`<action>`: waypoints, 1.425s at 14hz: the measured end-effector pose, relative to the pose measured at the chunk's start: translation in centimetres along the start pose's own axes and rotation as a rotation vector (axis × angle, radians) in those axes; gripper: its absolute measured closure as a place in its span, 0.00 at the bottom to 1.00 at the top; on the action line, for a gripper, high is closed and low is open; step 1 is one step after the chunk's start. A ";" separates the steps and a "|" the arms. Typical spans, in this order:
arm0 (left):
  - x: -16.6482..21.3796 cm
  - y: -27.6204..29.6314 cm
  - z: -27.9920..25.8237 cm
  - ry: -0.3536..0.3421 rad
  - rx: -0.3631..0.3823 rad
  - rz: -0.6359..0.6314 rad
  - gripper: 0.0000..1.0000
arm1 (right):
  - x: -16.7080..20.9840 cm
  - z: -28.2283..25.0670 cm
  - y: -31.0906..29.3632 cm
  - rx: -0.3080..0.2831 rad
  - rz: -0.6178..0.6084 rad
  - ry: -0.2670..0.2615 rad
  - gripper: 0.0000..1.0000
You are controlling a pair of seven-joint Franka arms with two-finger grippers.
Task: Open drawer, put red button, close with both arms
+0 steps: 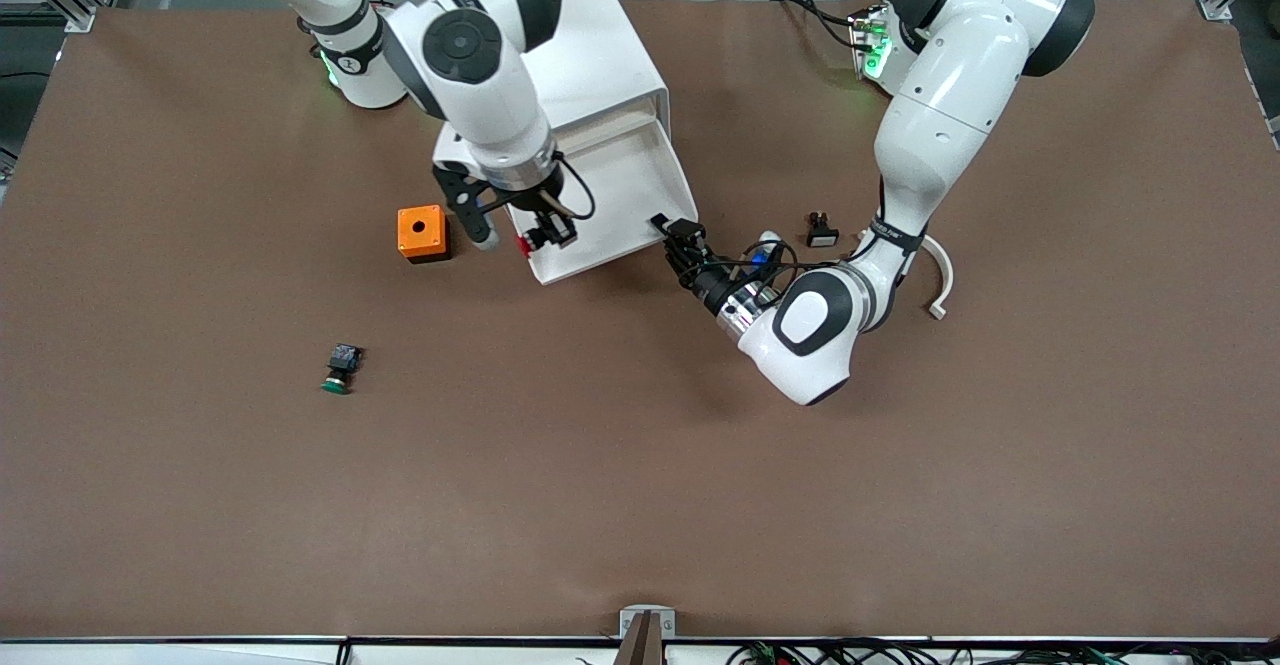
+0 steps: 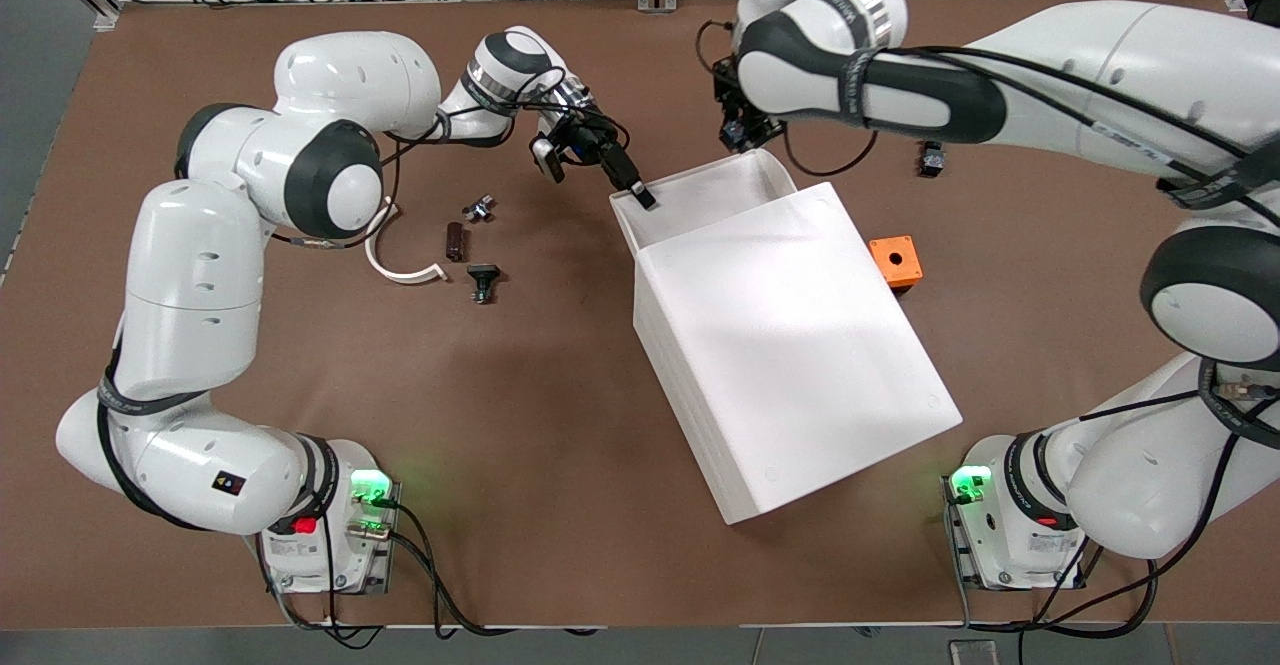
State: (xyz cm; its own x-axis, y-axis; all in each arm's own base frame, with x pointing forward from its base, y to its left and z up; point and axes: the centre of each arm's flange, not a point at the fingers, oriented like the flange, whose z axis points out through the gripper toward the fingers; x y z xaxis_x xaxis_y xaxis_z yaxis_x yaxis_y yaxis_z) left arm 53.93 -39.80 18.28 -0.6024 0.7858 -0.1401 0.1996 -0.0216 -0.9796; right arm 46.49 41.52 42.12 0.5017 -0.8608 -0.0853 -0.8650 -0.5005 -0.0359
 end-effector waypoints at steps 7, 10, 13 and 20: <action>0.1 0.1 -0.6 -0.010 -0.007 0.000 0.59 | -4.6 3.5 -1.5 -0.035 0.056 -0.046 0.59; 0.1 0.1 -1.4 -0.018 -0.022 0.042 0.28 | -5.9 4.4 -1.0 -0.056 0.061 -0.043 0.59; 0.0 -0.1 -1.9 -0.022 -0.030 0.081 0.00 | -6.4 5.7 -0.7 -0.077 0.065 -0.036 0.59; 0.4 -1.3 -6.9 0.012 -0.149 0.313 0.00 | -7.0 7.9 -0.3 -0.112 0.075 -0.022 0.59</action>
State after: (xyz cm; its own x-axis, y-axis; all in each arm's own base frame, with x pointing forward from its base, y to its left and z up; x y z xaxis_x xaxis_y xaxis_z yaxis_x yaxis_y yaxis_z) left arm 58.74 -35.16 20.47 -0.4851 0.7625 -0.4280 0.4846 -0.1730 -0.8575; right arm 43.20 48.41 34.88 0.4340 -0.8947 -0.1057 -0.8927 -0.4428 0.0831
